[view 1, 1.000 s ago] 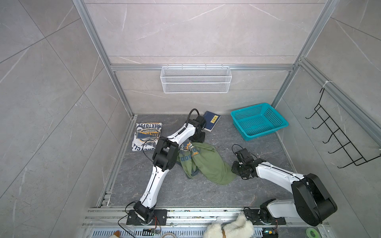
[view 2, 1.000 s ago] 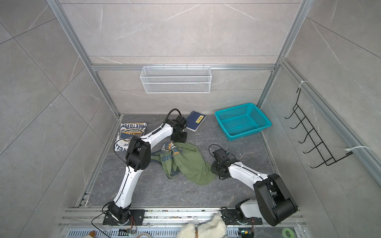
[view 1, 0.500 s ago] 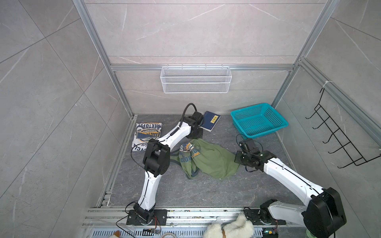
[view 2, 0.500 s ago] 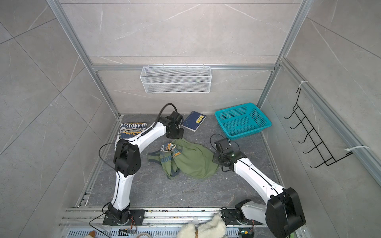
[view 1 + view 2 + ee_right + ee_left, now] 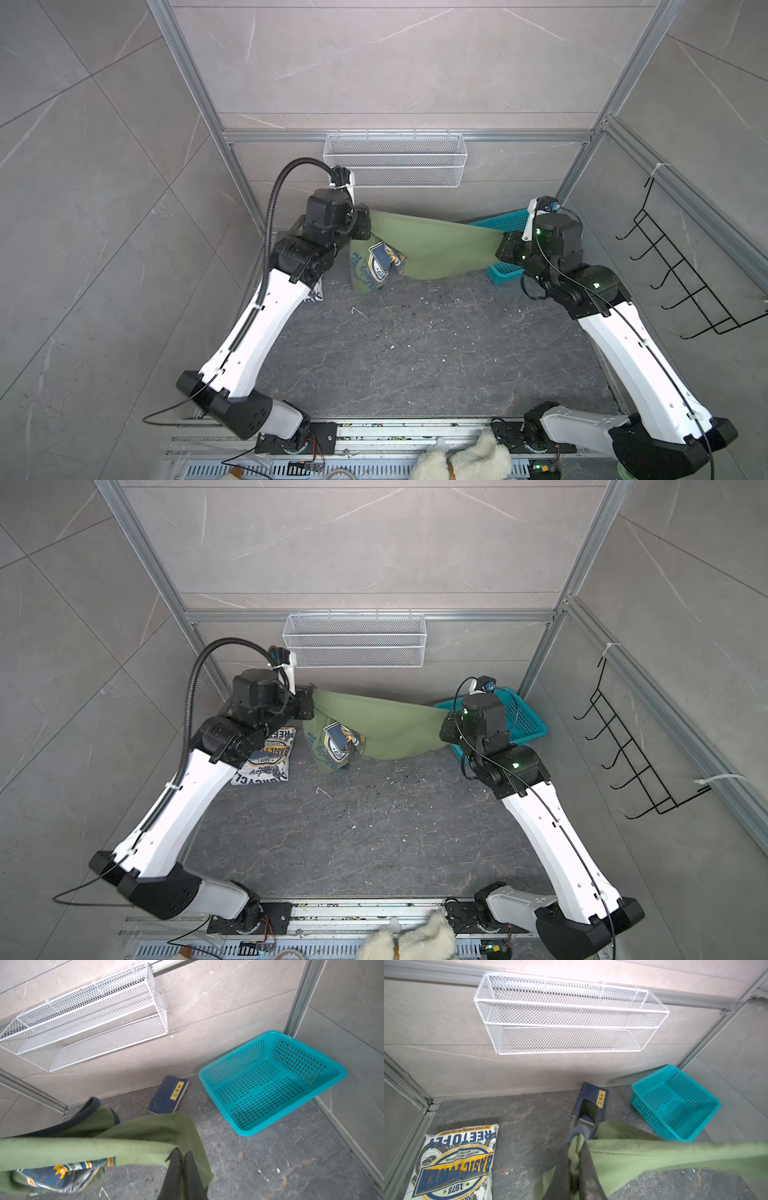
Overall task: Fold and stack the tank tops
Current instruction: 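Lift the green tank top and stretch it apart with both grippers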
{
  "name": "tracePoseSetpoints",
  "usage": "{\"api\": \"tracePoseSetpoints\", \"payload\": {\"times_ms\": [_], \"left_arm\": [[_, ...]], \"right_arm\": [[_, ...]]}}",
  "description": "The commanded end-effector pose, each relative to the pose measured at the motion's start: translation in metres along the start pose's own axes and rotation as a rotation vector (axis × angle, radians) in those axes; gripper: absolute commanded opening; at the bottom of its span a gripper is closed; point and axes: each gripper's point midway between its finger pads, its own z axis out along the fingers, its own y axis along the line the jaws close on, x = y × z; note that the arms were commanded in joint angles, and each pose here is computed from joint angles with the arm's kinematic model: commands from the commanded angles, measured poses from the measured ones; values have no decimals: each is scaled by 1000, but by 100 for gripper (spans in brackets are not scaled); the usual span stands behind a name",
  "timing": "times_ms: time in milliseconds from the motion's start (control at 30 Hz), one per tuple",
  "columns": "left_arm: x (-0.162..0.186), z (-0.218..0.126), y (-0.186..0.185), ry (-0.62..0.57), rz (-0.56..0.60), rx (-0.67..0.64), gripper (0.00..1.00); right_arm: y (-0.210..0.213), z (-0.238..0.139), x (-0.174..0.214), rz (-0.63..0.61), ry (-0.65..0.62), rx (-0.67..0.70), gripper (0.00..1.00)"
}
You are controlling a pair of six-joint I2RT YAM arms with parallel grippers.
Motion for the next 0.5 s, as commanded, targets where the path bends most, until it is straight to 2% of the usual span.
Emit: {"api": "tracePoseSetpoints", "payload": {"times_ms": [0, 133, 233, 333, 400, 467], "left_arm": [[26, -21, -1, 21, -62, 63, 0], [95, -33, -3, 130, -172, 145, 0], [169, -22, -1, 281, -246, 164, 0], [235, -6, 13, 428, -281, 84, 0], [266, 3, 22, 493, -294, 33, 0], [281, 13, 28, 538, -302, -24, 0]], "right_arm": [[-19, -17, 29, -49, 72, 31, 0], [-30, -21, 83, -33, 190, -6, 0], [-35, -7, 150, -16, 356, -26, 0], [-50, 14, 211, -6, 495, 26, 0], [-58, 25, 236, -1, 532, 57, 0], [-58, 37, 245, 9, 547, 71, 0]]}}
